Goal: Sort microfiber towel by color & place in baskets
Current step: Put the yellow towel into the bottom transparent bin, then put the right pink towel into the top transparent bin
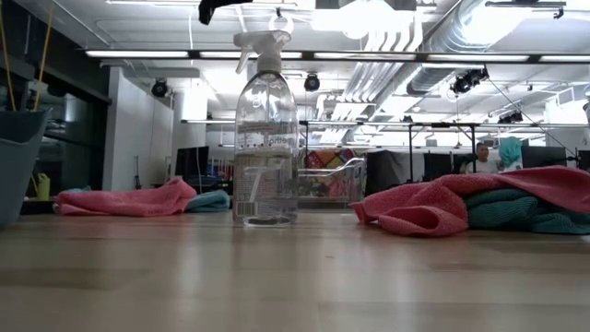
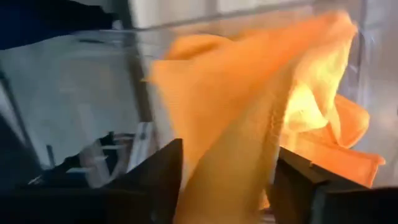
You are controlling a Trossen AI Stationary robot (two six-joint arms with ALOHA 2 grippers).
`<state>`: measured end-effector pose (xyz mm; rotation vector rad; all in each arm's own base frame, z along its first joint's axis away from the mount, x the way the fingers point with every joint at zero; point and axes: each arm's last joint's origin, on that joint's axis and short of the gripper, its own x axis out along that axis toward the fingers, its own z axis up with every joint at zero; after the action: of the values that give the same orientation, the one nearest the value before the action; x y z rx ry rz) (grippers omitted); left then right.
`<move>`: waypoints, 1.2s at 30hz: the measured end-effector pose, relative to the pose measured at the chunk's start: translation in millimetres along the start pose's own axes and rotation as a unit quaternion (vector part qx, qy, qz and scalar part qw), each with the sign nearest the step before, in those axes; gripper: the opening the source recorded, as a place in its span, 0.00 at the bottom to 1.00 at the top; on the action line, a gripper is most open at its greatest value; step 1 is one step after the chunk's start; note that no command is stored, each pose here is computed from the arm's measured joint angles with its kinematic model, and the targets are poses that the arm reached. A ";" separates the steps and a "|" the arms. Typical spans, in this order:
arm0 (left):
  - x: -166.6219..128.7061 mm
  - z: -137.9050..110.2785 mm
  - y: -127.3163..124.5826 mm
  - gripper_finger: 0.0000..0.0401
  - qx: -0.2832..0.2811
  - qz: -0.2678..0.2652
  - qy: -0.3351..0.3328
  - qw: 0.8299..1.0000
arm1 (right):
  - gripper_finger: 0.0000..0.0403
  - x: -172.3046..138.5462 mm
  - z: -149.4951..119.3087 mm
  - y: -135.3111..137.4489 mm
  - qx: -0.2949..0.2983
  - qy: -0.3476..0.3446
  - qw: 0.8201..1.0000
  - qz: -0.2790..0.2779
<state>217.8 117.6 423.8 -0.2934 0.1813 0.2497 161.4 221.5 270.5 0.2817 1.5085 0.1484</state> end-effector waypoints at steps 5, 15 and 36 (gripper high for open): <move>0.0 0.0 0.0 0.36 0.004 0.000 0.000 1.000 | 0.61 -29.0 4.8 3.0 -0.034 -0.008 0.999 0.001; 0.0 -0.6 0.1 0.36 0.012 0.001 0.003 1.000 | 0.52 -31.6 15.1 3.5 -0.042 -0.022 0.999 0.027; -18.4 7.3 -11.2 0.36 -0.022 -0.074 -0.017 0.997 | 0.11 -92.5 68.7 -119.6 0.092 -0.211 0.958 -0.172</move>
<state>204.3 105.5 437.6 -0.3453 0.1190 0.1116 214.8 75.6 329.3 0.1795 1.1230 -0.3160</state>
